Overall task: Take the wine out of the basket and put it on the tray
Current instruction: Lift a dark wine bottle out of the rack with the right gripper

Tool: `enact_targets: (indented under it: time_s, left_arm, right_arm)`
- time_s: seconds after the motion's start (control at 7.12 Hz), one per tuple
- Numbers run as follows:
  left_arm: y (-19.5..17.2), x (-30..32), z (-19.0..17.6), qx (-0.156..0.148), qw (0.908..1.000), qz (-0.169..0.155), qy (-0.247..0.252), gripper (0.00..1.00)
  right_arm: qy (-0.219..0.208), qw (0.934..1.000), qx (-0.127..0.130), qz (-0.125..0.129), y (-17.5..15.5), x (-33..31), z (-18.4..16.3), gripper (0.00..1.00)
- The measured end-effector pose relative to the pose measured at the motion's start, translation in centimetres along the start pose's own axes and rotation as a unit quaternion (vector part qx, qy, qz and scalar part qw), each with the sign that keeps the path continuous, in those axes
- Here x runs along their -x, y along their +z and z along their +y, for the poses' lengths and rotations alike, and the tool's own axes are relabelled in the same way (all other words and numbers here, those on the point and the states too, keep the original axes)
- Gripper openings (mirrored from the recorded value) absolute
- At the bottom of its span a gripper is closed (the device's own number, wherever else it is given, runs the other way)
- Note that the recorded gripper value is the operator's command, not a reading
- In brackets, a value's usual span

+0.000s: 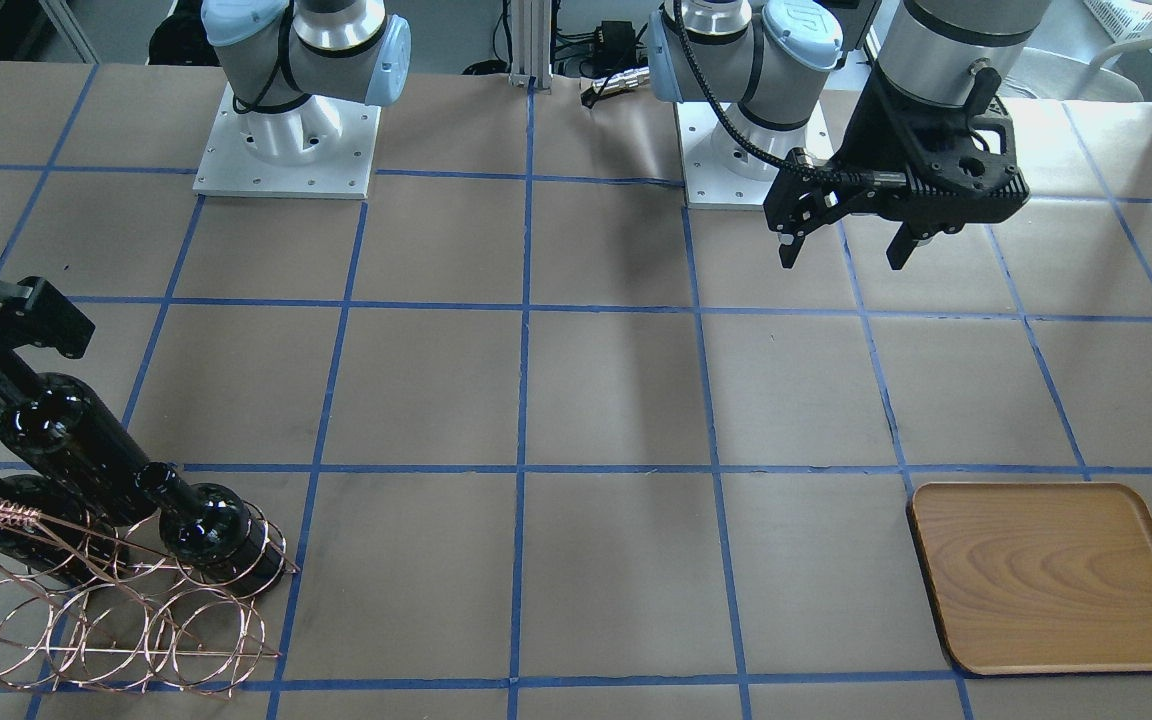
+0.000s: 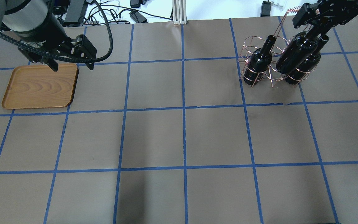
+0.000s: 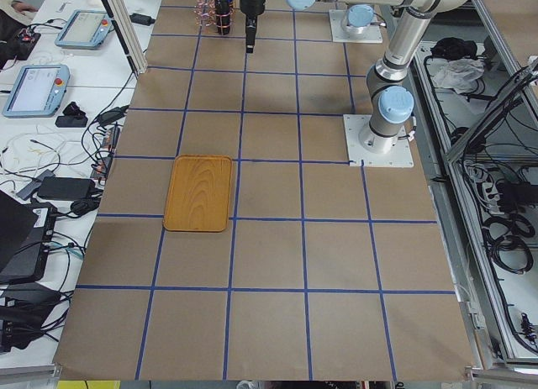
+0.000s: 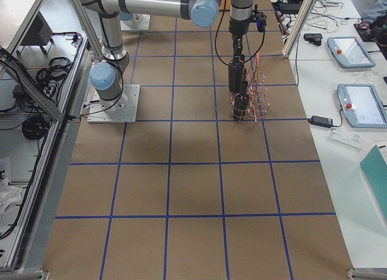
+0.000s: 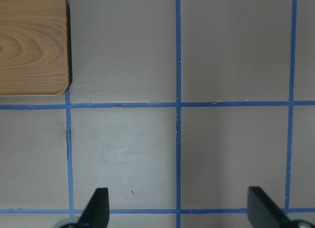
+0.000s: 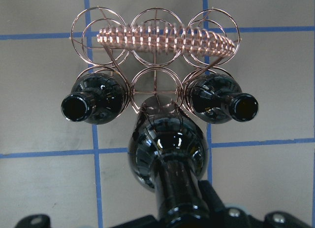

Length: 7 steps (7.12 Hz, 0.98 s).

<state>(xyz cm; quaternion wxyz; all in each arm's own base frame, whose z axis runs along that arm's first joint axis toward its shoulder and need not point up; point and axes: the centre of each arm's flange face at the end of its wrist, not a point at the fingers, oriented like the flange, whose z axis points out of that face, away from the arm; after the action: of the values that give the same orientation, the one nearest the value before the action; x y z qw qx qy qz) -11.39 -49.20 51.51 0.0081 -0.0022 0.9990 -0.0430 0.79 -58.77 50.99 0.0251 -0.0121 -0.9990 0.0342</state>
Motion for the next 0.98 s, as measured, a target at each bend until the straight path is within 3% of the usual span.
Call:
enact_targets:
  time_s: [0.42, 0.98]
  left_arm:
    - [0.0, 0.0, 0.0, 0.0, 1.0, -0.001, 0.0, 1.0]
    - [0.0, 0.0, 0.0, 0.0, 1.0, -0.002, 0.0, 1.0]
  right_arm:
    - [-0.001, 0.9995, 0.031, -0.005, -0.7, 1.8, 1.9, 0.09]
    - [0.024, 0.9972, 0.07, -0.011, 1.9, 10.0, 4.2, 0.05]
